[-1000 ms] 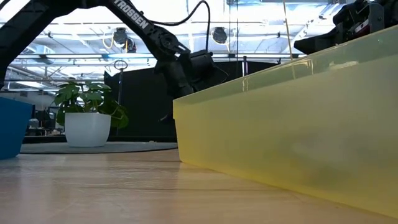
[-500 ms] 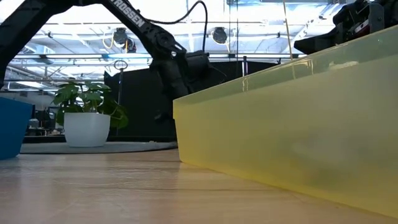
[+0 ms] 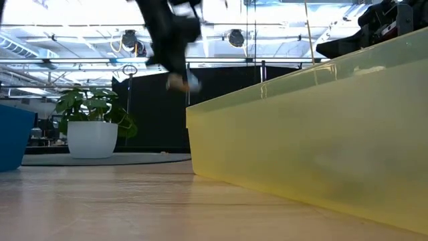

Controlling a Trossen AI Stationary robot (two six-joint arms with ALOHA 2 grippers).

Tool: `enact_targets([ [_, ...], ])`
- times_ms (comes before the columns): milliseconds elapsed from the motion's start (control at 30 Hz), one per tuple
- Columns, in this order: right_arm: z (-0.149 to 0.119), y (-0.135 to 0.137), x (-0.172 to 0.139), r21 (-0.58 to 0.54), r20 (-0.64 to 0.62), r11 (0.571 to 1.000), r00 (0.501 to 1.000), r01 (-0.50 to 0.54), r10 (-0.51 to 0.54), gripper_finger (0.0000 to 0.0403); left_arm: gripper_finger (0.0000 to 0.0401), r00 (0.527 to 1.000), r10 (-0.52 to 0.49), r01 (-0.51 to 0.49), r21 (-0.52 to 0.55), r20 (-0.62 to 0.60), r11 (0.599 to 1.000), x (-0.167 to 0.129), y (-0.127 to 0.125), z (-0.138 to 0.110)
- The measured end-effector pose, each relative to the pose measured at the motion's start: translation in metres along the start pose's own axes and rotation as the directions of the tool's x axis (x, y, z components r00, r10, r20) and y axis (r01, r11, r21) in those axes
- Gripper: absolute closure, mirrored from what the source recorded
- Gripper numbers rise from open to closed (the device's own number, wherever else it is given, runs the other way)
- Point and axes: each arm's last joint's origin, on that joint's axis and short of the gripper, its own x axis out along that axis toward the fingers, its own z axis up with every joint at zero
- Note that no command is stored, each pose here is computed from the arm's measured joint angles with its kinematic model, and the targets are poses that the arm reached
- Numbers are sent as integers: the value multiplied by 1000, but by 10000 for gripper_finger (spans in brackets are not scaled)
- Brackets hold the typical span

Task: Pick and place Granola Bars by type
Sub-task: Put the yellow snack into the blue bin

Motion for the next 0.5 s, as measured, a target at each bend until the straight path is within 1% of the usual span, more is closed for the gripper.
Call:
enact_targets([
  [100,0,0,0,0,0,1000,1000,0,0,398,385,996,-43,41,23,72,999,-42,-17,-16],
  [167,0,0,0,0,-1,1000,1000,0,0,399,386,994,-85,83,37,67,996,-67,-30,-34],
  [233,0,0,0,0,-1,1000,1000,0,0,399,386,994,-104,103,46,23,994,-86,-45,-57],
  [367,0,0,0,0,-1,1000,1000,0,0,399,386,992,-53,60,62,-115,996,-108,-74,-112],
  [433,0,0,0,0,0,1000,1000,0,0,399,386,983,-28,47,100,-180,994,-117,-89,-142],
  [500,0,0,0,0,0,1000,1000,0,0,398,386,974,-45,77,137,-221,988,-123,-106,-174],
])
